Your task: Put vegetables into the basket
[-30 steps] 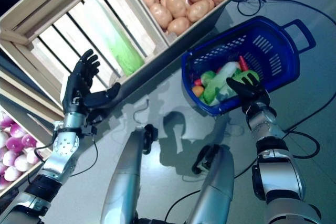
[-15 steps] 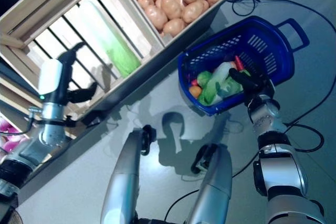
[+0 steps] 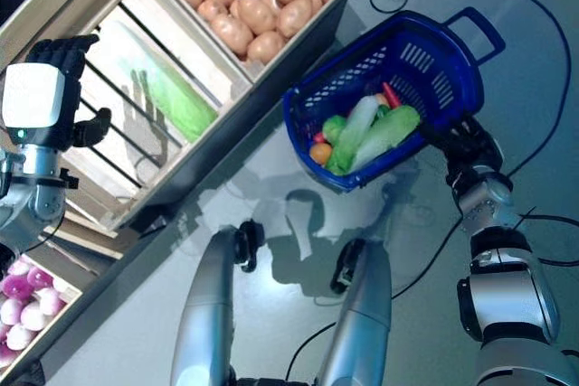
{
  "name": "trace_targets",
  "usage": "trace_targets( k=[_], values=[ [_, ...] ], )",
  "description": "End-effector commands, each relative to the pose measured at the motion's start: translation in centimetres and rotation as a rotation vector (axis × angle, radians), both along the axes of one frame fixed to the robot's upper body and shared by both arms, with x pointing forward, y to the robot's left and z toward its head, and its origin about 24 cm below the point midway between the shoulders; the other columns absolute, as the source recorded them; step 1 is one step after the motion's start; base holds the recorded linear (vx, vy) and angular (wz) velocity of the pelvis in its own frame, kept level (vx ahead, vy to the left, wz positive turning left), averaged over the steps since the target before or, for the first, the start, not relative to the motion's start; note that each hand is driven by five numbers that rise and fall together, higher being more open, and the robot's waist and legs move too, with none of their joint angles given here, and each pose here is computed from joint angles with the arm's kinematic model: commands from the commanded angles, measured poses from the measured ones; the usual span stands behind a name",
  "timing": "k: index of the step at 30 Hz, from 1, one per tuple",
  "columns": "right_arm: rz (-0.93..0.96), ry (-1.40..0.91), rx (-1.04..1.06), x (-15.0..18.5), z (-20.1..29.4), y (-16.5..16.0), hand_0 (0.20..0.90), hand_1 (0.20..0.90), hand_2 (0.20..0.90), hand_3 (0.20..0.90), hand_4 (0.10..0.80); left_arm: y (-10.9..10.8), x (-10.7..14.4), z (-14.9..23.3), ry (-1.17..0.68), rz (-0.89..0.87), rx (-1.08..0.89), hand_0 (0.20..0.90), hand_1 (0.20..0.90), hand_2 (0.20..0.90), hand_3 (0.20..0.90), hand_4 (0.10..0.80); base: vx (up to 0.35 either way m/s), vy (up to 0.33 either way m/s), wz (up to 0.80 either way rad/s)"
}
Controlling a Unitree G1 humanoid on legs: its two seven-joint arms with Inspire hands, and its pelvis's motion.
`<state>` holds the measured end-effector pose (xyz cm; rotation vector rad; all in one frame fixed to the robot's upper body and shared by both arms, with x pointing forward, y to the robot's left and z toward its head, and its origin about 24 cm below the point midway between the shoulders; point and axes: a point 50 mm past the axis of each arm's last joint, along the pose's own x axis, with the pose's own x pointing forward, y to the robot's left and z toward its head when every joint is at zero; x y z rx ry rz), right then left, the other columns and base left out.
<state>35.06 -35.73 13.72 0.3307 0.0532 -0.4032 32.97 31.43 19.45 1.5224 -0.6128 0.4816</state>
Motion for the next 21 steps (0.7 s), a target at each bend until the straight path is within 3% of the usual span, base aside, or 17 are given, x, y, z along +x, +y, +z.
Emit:
trace_targets(
  k=[1, 16, 21],
  values=[
    [-0.012, -0.167, -0.044, -0.2, 5.6, -2.2, 0.9, 0.9, 0.9, 0.9, 0.8, 1.4, -0.2, 5.2, -0.162, 0.058, 0.06, 0.9, 0.9, 0.9, 0.9, 0.8, -0.023, 0.056, -0.08],
    [0.075, -0.211, -0.046, 1.0, 8.5, -1.0, 0.9, 0.9, 0.9, 0.9, 0.8, -2.3, 2.6, 9.2, 0.003, 0.018, 0.35, 0.9, 0.9, 0.9, 0.9, 0.8, -0.039, 0.033, -0.05],
    [0.063, -0.228, -0.014, 0.9, 8.5, -1.1, 0.9, 0.9, 0.9, 0.9, 0.8, -3.0, 3.3, 8.8, 0.125, 0.033, 0.404, 0.9, 0.9, 0.9, 0.9, 0.8, -0.007, 0.011, -0.01]
  ],
)
